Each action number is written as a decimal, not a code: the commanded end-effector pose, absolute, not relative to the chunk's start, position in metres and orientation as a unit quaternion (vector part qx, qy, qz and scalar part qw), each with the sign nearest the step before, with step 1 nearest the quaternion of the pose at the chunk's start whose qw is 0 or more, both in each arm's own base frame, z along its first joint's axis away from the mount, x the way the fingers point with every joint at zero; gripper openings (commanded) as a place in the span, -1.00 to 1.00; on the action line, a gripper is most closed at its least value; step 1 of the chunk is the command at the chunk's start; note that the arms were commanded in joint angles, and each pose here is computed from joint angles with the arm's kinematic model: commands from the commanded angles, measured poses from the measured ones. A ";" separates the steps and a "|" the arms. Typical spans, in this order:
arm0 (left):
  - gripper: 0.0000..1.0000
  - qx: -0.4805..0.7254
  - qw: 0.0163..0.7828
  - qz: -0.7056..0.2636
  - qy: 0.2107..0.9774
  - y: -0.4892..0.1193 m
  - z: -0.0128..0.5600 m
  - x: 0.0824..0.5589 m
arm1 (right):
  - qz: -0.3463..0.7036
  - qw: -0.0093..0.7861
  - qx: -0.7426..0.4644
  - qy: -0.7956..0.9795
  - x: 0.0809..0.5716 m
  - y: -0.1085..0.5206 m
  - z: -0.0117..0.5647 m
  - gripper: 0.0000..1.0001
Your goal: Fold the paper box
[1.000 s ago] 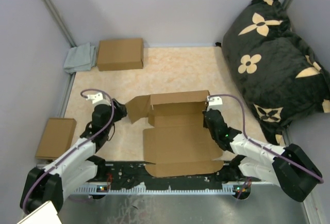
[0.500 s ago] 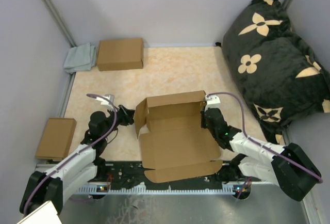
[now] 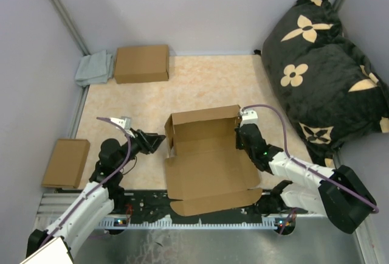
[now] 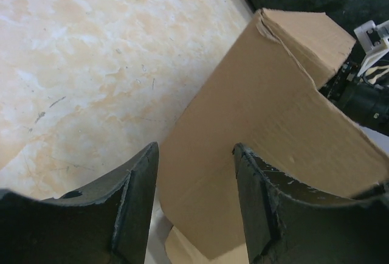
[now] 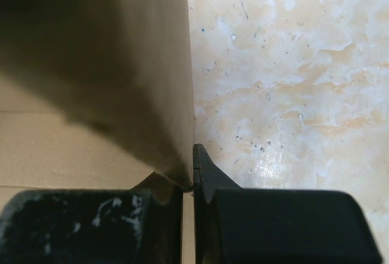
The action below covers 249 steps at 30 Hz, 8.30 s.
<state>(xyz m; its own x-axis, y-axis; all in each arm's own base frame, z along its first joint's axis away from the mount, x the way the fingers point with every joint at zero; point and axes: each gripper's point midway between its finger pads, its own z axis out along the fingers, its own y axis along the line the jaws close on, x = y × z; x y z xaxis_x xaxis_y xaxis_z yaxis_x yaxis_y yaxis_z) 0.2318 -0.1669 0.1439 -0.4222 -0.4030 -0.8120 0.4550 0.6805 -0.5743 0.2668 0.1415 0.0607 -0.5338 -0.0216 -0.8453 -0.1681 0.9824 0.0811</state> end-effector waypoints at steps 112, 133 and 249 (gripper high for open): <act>0.20 0.000 0.437 -0.056 0.898 -0.169 0.237 0.257 | 0.260 0.332 0.037 0.906 0.278 0.228 0.126 0.03; 0.26 0.010 0.482 -0.019 0.876 -0.113 0.225 0.234 | 0.076 0.516 -0.232 0.821 0.402 0.232 0.248 0.29; 0.21 -0.035 0.466 -0.047 0.883 -0.098 0.171 0.221 | 0.139 0.340 -0.172 0.914 0.306 0.237 0.103 -0.07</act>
